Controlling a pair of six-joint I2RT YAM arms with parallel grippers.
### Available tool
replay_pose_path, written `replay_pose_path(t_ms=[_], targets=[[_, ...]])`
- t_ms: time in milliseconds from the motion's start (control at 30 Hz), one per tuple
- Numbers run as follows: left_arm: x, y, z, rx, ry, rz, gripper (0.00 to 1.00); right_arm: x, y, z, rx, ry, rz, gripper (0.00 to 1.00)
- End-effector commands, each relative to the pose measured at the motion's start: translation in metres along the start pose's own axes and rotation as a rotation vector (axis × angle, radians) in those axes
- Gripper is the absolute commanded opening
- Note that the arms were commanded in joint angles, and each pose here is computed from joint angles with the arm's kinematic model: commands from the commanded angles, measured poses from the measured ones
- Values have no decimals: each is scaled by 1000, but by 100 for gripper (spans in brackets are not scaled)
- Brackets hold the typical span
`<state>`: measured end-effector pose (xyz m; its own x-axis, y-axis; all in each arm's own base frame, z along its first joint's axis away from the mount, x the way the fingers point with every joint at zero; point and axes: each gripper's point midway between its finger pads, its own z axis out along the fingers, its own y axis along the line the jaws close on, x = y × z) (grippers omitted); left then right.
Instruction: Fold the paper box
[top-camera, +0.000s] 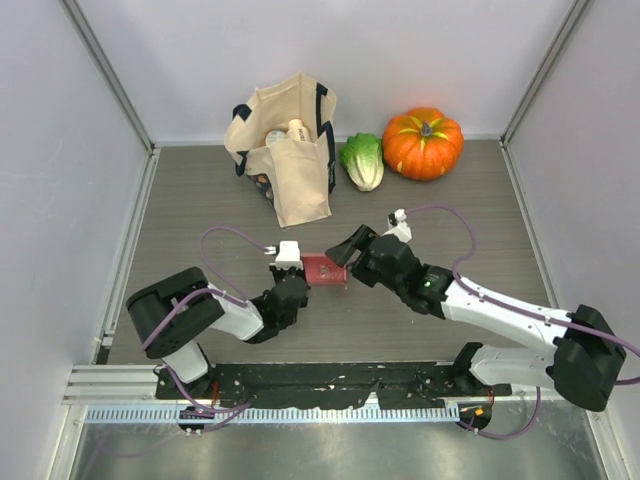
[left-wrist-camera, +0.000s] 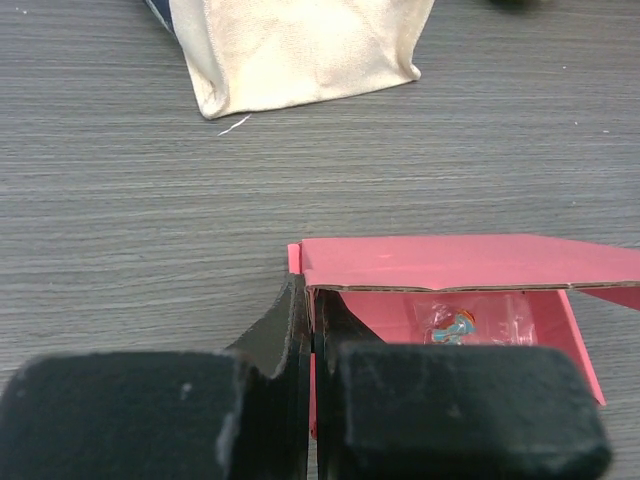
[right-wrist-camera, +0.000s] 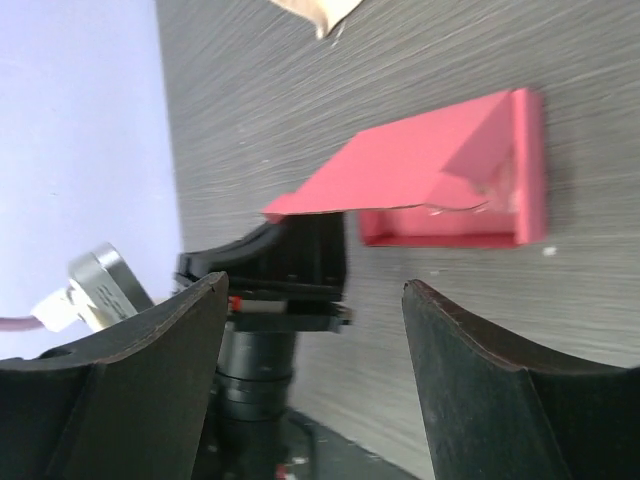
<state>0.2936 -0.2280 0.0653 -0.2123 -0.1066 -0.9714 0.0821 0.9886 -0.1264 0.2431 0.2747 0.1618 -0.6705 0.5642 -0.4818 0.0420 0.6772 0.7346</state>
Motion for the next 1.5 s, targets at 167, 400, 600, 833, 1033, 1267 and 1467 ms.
replay_pose_path(t_ms=[167, 400, 600, 833, 1033, 1267, 1467], targets=[[16, 14, -5, -83, 29, 97, 0, 9, 44, 33, -38, 56, 476, 71], [19, 13, -9, -95, 21, 110, 0, 4, 27, 57, 18, -10, 567, 58], [17, 12, -10, -110, 6, 110, 0, 0, 33, 76, 22, -16, 611, 45], [14, 7, -16, -82, 3, 106, 0, 12, 17, 90, 53, -6, 646, 18], [8, 4, -31, -27, 24, 92, 36, 20, 2, 92, 51, -1, 668, 10], [-12, -7, -76, 198, 83, -71, 61, 25, -24, 88, 85, 5, 624, 8], [-90, -11, -103, 300, 58, -295, 53, 32, -41, 89, 90, 25, 552, 11]])
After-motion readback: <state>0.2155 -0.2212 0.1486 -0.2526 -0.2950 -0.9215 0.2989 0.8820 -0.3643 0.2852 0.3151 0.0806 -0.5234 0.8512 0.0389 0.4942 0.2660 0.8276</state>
